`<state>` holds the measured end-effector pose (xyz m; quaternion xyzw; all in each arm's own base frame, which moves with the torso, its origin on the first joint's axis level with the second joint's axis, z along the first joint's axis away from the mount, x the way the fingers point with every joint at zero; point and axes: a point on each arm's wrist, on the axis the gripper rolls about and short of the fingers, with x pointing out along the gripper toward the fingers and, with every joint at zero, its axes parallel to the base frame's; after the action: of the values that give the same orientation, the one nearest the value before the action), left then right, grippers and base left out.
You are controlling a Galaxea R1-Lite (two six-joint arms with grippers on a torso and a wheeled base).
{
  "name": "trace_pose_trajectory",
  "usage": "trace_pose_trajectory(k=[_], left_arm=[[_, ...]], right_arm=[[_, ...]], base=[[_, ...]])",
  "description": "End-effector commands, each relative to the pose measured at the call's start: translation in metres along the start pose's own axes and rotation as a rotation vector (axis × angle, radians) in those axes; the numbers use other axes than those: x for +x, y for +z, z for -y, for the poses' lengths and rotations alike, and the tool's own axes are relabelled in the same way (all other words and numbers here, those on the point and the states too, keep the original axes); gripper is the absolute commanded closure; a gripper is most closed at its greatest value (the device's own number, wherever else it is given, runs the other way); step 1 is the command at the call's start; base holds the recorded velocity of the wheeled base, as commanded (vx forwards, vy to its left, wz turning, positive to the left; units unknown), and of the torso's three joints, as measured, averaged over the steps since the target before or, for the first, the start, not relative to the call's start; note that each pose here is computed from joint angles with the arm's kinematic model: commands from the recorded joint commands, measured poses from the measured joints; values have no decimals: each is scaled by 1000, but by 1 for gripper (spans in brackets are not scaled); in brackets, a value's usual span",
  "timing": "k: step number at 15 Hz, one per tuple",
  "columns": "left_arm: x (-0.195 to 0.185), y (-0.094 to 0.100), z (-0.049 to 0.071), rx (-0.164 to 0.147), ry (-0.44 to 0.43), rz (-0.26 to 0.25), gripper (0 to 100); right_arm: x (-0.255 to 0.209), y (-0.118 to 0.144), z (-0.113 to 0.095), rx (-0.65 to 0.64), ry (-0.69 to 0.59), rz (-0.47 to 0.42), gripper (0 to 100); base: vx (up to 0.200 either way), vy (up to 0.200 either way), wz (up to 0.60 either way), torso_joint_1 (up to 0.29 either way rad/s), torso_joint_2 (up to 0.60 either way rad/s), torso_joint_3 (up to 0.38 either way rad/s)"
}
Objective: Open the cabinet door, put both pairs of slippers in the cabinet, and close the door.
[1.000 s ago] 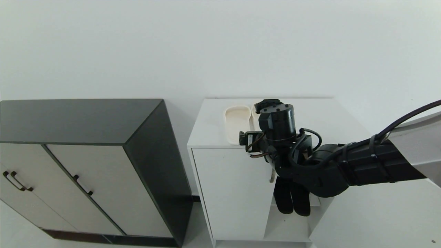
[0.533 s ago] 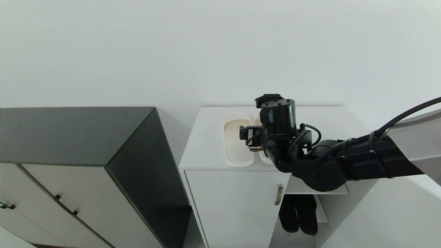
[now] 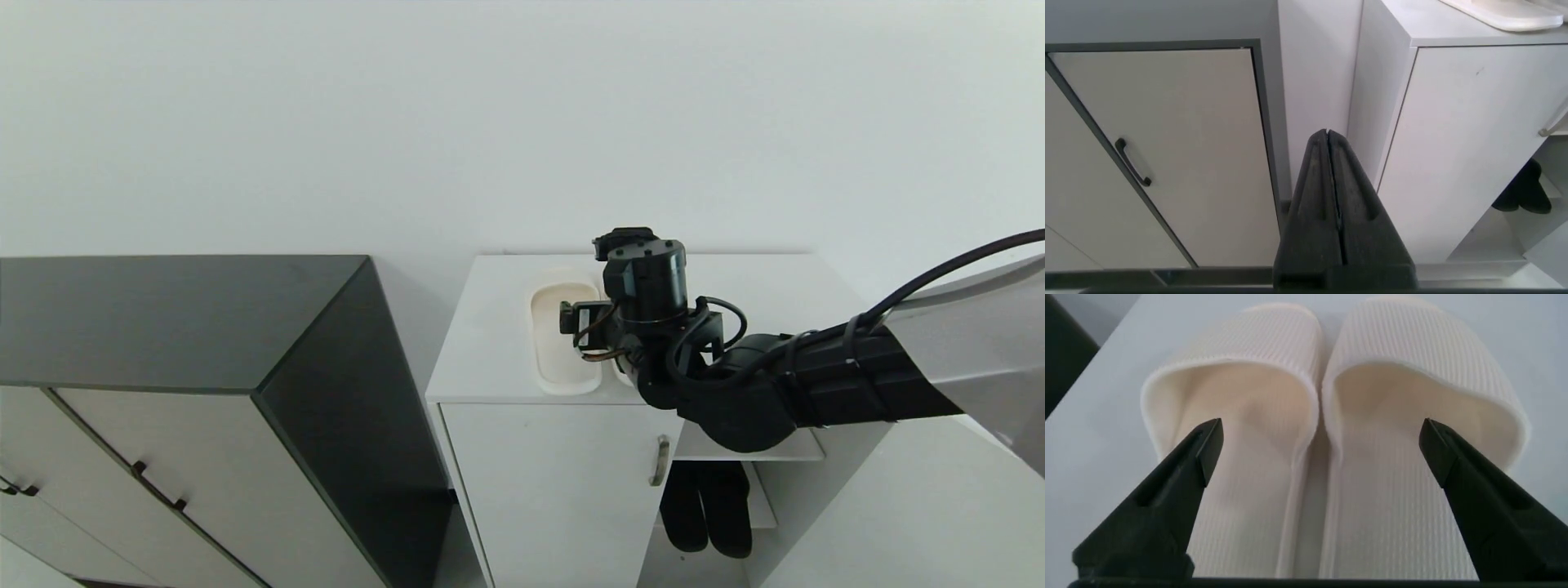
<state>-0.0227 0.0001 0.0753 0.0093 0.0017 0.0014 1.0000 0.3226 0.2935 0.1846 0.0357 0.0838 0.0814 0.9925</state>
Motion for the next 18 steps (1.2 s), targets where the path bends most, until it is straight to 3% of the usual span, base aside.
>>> trace_pose_trajectory(k=[1, 6, 7, 15, 18], left_arm=[[0, 0, 0, 0, 2, 0, 100], [0, 0, 0, -3, 0, 0, 100], [0, 0, 0, -3, 0, 0, 100], [0, 0, 0, -5, -6, 0, 100], [0, 0, 0, -5, -4, 0, 100]], right_arm=[[16, -9, -3, -9, -12, -5, 0], [46, -11, -3, -18, -41, 27, 0], [50, -12, -4, -16, -44, 31, 100], [45, -10, -9, -20, -35, 38, 100], [19, 2, -12, -18, -2, 40, 100]], base=[[0, 0, 0, 0, 0, 0], [0, 0, 0, 0, 0, 0], [0, 0, 0, 0, 0, 0], [0, 0, 0, 0, 0, 0], [0, 0, 0, 0, 0, 0]])
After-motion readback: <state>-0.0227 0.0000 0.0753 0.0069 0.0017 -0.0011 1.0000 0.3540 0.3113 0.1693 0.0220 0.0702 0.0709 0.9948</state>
